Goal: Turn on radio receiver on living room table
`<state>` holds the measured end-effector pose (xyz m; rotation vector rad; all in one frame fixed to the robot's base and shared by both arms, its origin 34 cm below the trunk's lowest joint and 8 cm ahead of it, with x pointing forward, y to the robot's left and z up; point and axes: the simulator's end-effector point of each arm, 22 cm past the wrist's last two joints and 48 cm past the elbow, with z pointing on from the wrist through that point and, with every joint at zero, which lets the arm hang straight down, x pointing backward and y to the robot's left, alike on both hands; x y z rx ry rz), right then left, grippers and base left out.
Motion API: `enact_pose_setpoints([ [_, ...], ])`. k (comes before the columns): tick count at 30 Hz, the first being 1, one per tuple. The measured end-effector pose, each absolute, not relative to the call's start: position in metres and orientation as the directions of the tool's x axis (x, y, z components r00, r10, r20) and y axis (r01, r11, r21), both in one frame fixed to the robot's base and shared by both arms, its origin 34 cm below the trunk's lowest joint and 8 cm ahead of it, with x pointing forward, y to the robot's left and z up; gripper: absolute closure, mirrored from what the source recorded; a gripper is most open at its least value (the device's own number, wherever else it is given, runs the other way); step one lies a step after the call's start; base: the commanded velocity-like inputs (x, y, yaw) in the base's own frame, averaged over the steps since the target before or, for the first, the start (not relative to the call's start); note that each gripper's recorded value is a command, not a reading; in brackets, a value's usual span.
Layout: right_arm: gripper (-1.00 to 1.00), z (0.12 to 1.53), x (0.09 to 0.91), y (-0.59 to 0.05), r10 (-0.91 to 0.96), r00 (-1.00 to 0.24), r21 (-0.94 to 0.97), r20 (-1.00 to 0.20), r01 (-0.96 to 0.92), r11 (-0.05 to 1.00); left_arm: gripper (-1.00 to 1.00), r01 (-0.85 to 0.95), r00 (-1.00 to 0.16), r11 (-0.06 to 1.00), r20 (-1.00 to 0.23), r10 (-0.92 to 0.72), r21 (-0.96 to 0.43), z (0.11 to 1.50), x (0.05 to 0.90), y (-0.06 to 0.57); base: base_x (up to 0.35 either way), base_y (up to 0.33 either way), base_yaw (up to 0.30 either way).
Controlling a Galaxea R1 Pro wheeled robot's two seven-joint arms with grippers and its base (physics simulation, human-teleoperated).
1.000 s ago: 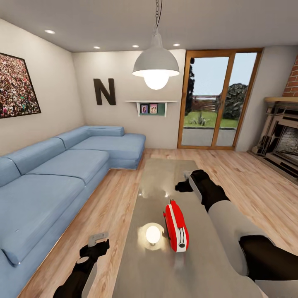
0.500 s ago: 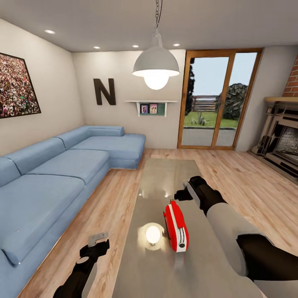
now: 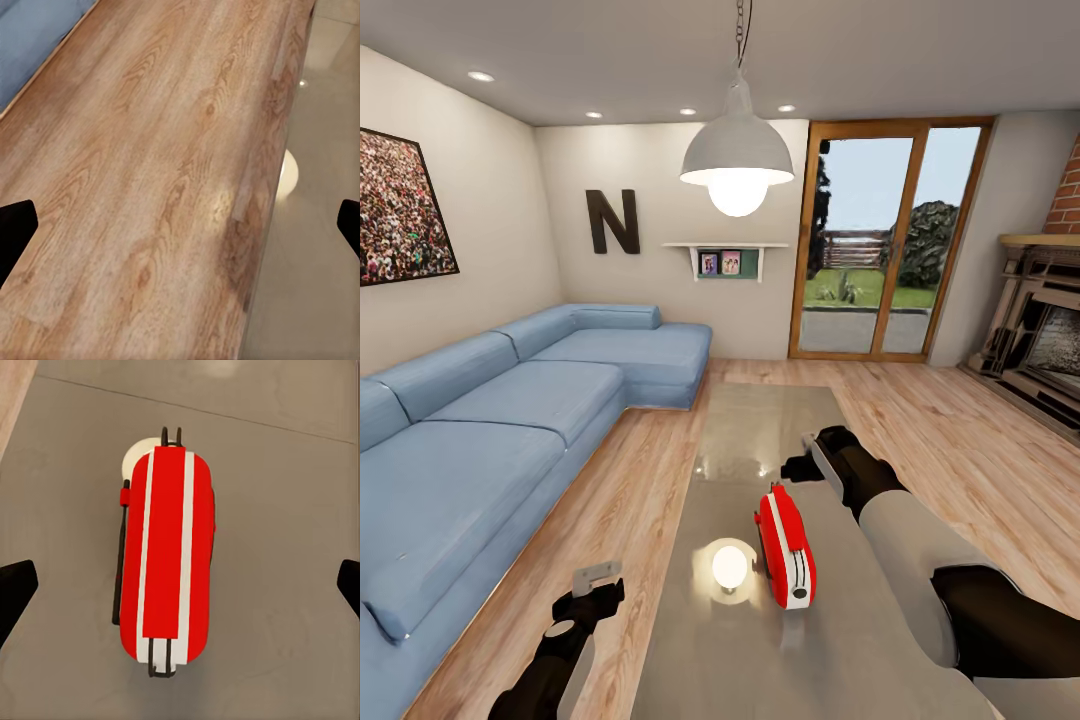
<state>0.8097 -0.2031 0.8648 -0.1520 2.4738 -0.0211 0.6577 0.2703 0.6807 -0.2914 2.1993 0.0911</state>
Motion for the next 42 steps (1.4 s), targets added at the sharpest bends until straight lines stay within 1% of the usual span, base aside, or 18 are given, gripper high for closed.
enact_pose_setpoints([
  [13,-1.0,0.856,0.811,-0.21,-0.11,-0.789,-0.055,-0.605,-0.097,0.994,-1.0,-0.238,-0.592,0.971,-0.787,-0.175,-0.036,0.673,0.655,0.269,0.0,0.0,0.0],
  [23,-1.0,0.846,0.812,-0.215,-0.107,-0.799,-0.056,-0.592,-0.091,0.994,-1.0,-0.245,-0.604,0.969,-0.78,-0.164,-0.015,0.665,0.653,0.283,0.0,0.0,0.0],
  [42,-1.0,0.825,0.812,-0.211,-0.106,-0.816,-0.047,-0.568,-0.097,0.994,-1.0,-0.244,-0.626,0.97,-0.761,-0.17,-0.017,0.65,0.648,0.281,0.0,0.0,0.0],
])
